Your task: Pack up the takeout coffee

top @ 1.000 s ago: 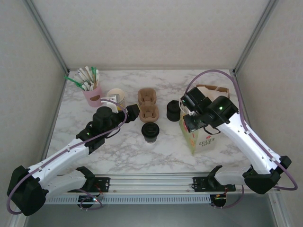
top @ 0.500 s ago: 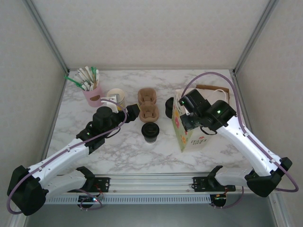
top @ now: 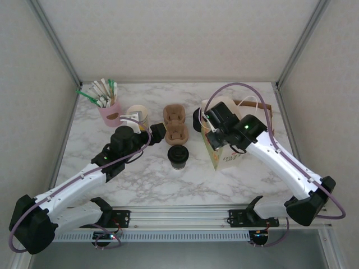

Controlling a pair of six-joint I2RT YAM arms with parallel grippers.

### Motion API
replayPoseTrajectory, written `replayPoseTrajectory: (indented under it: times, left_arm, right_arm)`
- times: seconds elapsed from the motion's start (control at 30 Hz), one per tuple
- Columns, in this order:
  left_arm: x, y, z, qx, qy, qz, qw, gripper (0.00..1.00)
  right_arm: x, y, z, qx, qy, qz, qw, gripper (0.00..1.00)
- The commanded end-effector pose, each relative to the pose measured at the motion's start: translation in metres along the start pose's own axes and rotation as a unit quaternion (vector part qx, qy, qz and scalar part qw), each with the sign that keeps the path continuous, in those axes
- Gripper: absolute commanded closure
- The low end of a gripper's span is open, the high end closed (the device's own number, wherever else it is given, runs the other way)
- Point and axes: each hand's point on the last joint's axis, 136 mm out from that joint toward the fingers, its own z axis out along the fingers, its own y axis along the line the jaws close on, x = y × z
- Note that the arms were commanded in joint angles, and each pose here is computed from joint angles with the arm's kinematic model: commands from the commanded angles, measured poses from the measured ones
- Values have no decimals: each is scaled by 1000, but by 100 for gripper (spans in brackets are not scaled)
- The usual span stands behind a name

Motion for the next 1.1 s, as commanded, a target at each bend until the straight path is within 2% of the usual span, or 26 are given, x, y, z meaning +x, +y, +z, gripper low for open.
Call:
replayPoseTrajectory:
  times: [0.0, 0.23, 0.33, 0.5, 0.7, 0.9, 1.07]
  left_arm:
    - [-5, 0, 1, 3, -9, -3, 1000, 0]
    - [-1, 1, 6, -1, -1, 1, 1000, 0]
    - [1, 2, 8, -5, 5, 2, 1000, 0]
    - [0, 1, 11, -5, 6, 2, 1000, 0]
    - [-15, -14, 2, 24, -16, 3, 1000, 0]
    - [-36, -32, -16, 66, -54, 3, 996, 0]
    - [-53, -49, -36, 104, -87, -6, 991, 0]
  right_arm:
    - [-13, -1, 5, 13, -9, -29, 999, 100]
    - [-19, 0, 8, -4, -10, -21, 1000, 100]
    - [-15, 2, 9, -8, -1, -16, 1000, 89]
    - [-10, 0, 2, -9, 5, 0, 1000, 80]
    - [-10, -7, -19, -8, -9, 27, 1000, 60]
    - [-11, -13, -46, -15, -38, 61, 997, 29]
    - [-14, -9, -71, -52, -76, 91, 992, 6]
